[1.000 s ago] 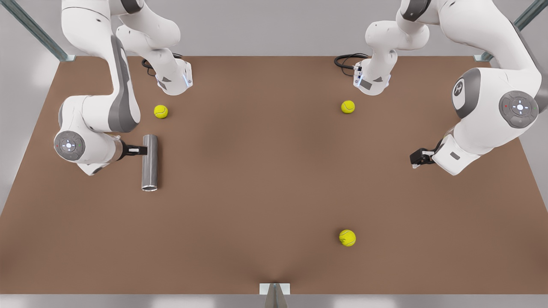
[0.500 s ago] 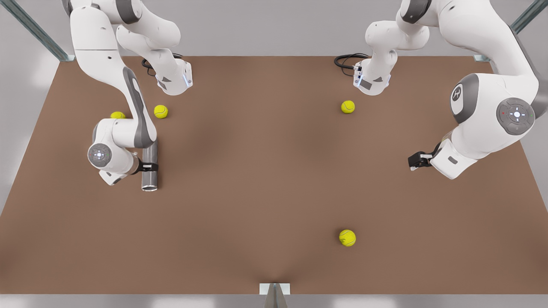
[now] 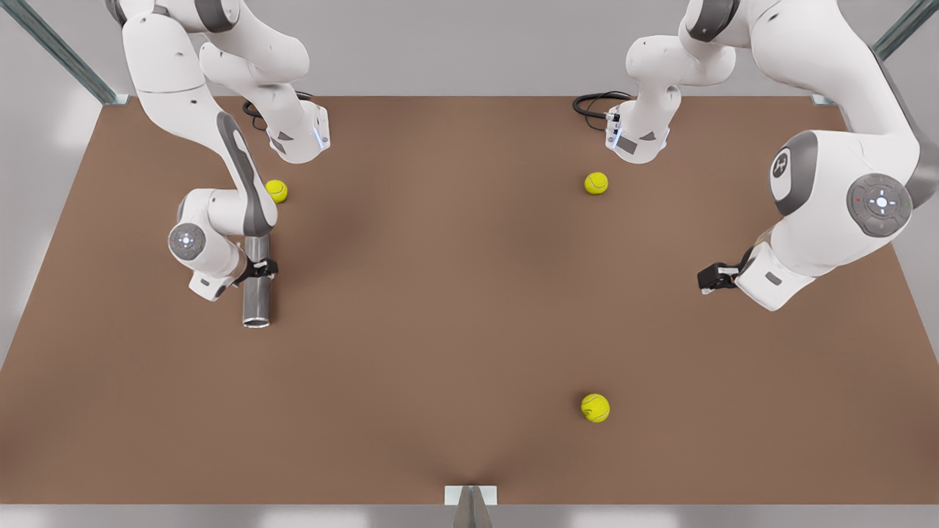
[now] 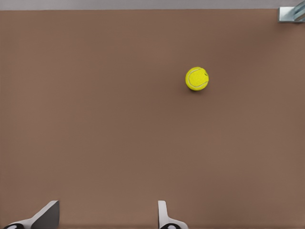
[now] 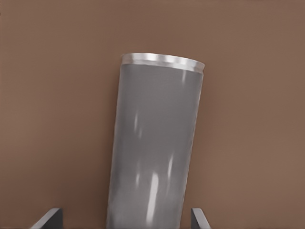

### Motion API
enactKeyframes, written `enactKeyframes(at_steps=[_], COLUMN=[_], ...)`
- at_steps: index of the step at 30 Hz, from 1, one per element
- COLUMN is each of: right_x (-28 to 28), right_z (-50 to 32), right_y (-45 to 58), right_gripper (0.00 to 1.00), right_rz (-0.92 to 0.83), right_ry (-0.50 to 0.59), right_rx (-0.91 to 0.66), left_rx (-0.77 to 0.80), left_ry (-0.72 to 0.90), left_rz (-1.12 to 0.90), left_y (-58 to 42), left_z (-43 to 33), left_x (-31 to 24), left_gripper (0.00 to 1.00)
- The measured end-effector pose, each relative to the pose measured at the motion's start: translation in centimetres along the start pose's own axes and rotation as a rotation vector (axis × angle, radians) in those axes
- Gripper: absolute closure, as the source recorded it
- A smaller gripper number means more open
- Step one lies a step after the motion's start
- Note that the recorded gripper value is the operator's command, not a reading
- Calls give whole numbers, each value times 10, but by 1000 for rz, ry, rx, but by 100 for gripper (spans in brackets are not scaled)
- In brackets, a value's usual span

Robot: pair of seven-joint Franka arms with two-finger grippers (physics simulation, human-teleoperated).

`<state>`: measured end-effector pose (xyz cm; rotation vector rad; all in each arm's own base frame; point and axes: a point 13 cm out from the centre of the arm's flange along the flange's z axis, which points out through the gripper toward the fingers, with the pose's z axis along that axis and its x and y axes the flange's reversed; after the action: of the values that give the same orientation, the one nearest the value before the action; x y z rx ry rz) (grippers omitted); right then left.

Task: Put the tennis tube upright

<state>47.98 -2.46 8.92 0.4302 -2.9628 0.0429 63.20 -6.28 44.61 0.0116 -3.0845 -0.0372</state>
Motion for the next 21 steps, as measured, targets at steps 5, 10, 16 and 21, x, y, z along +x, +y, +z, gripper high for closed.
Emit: enactKeyframes(at_steps=[5,10,16,21], right_x=[5,7,12,13], right_z=[21,23,50,58], right_y=[0,-5,-3,-5], right_gripper=[0,0,0,0], right_rz=[-69,-113,-166,-191], right_ry=[23,23,63,69], right_rx=[-5,-8,-19,-21], left_rx=[1,1,-3,-2], left_ry=[4,7,12,15], left_rz=[-2,-6,-13,-15], left_y=[-2,-3,-1,-1], left_z=[2,4,8,11], left_x=[0,-1,-2,-3], left_gripper=[0,0,0,0])
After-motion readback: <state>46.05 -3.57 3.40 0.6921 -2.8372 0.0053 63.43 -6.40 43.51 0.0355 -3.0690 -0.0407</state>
